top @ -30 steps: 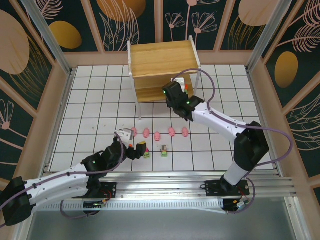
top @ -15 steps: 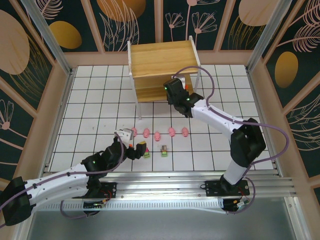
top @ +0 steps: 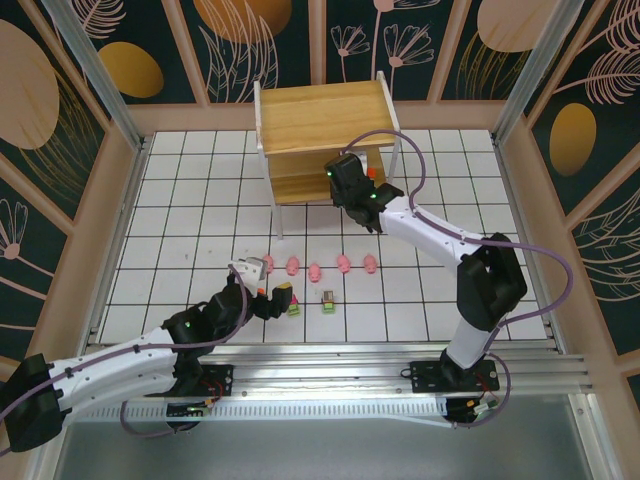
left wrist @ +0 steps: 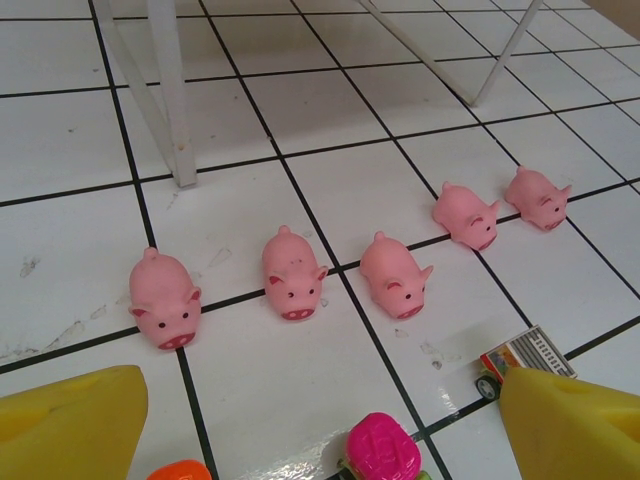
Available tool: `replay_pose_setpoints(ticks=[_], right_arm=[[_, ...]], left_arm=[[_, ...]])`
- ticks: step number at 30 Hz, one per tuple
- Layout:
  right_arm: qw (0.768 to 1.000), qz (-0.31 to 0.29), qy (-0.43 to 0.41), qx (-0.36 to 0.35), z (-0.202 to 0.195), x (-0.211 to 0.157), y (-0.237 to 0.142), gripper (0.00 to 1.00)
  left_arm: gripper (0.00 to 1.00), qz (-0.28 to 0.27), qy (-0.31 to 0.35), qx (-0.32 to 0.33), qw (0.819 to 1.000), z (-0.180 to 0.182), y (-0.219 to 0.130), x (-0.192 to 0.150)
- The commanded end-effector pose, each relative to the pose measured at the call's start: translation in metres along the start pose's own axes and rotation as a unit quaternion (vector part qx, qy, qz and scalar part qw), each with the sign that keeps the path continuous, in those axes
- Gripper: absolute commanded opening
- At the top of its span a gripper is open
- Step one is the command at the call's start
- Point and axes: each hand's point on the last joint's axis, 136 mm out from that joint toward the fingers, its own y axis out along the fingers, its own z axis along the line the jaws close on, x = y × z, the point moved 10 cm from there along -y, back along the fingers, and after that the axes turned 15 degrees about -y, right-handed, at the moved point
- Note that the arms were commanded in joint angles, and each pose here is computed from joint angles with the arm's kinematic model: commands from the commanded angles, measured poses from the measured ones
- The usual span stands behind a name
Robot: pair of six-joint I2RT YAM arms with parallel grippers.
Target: Place and organize the plastic toys onto the shelf
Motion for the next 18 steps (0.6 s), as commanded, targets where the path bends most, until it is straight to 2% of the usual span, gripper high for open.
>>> replay_pose_setpoints(ticks=[1, 13, 18], right_arm=[[1.000, -0.013, 0.005, -0.004, -0.001, 0.010, 0.007, 0.25], [1.000, 0.000, -0.001, -0.010, -0.001, 0.000, 0.011, 0.27], [1.000, 0.000, -0.002, -0.015, -0.002, 0.001, 0.010, 0.33]], left_arm=[[0.91, -0.009, 0.002, -0.005, 1.000, 0.001, -0.001, 0.001], [0.91, -0.009, 0.002, -0.006, 1.000, 0.002, -0.001, 0.001], [0.91, -0.009, 0.002, -0.006, 1.000, 0.002, -0.001, 0.001]])
